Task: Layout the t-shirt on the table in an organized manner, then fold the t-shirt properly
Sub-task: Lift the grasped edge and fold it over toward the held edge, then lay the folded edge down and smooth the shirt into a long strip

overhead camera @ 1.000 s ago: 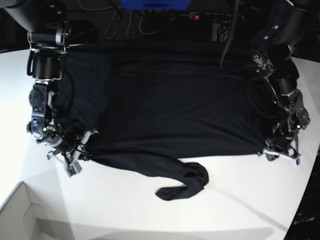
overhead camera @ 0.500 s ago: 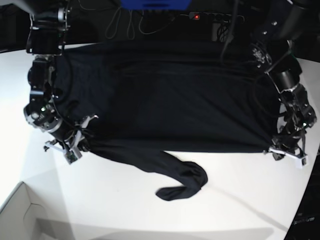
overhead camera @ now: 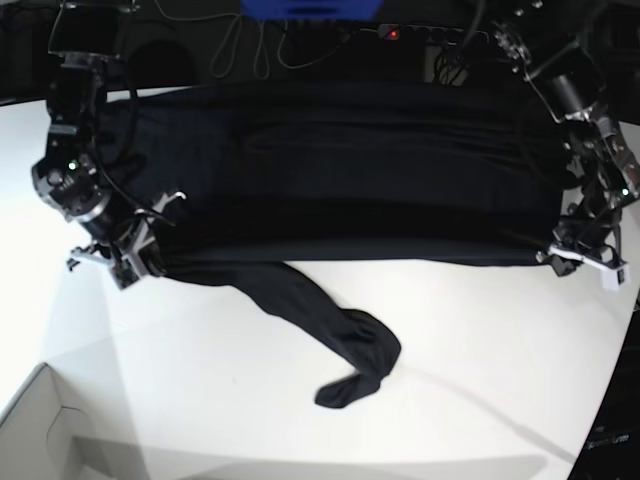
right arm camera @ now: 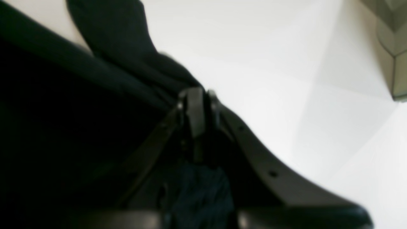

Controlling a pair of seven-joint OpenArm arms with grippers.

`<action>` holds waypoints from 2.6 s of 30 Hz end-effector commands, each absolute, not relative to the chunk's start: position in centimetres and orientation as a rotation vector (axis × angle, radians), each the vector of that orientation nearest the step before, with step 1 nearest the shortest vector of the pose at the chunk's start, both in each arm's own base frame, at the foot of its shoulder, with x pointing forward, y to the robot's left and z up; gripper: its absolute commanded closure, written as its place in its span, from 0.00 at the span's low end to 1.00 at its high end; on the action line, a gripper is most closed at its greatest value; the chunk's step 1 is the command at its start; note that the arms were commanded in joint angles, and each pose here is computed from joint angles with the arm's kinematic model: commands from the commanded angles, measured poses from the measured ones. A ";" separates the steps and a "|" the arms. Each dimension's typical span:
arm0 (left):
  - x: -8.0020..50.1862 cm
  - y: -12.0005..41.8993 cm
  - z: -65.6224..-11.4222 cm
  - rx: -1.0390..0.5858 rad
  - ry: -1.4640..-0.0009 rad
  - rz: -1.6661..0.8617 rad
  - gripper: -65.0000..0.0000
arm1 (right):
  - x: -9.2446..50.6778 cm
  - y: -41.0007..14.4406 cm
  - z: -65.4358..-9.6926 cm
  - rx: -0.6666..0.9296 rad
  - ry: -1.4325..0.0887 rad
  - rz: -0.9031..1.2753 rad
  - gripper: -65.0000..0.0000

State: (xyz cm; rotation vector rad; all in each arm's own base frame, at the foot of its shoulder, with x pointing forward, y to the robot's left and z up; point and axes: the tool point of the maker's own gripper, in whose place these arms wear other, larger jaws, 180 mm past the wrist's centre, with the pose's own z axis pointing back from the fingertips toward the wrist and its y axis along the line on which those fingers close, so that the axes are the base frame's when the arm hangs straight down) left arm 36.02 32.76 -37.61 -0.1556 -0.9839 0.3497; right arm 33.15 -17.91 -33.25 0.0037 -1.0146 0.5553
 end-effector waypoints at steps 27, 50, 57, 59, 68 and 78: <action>28.0 32.6 -36.0 -0.122 -1.012 0.278 1.00 | 25.1 -19.4 -35.1 -0.026 -0.907 0.563 1.00; 24.8 35.5 -36.7 -0.058 -0.983 0.348 1.00 | 22.3 -18.9 -37.1 0.009 -0.838 0.542 1.00; 24.0 34.4 -37.9 -0.079 -0.956 0.368 1.00 | 21.9 -18.8 -37.4 0.014 -0.829 0.539 1.00; 23.7 34.4 -38.0 -0.080 -0.951 0.368 1.00 | 21.5 -18.9 -37.6 0.015 -0.816 0.542 1.00; 22.4 34.5 -38.9 -0.070 -0.914 0.368 1.00 | 20.1 -18.9 -38.3 0.023 -0.778 0.553 1.00; 22.0 34.1 -39.8 -0.083 -0.898 0.390 1.00 | 19.8 -19.2 -38.6 0.019 -0.762 0.546 1.00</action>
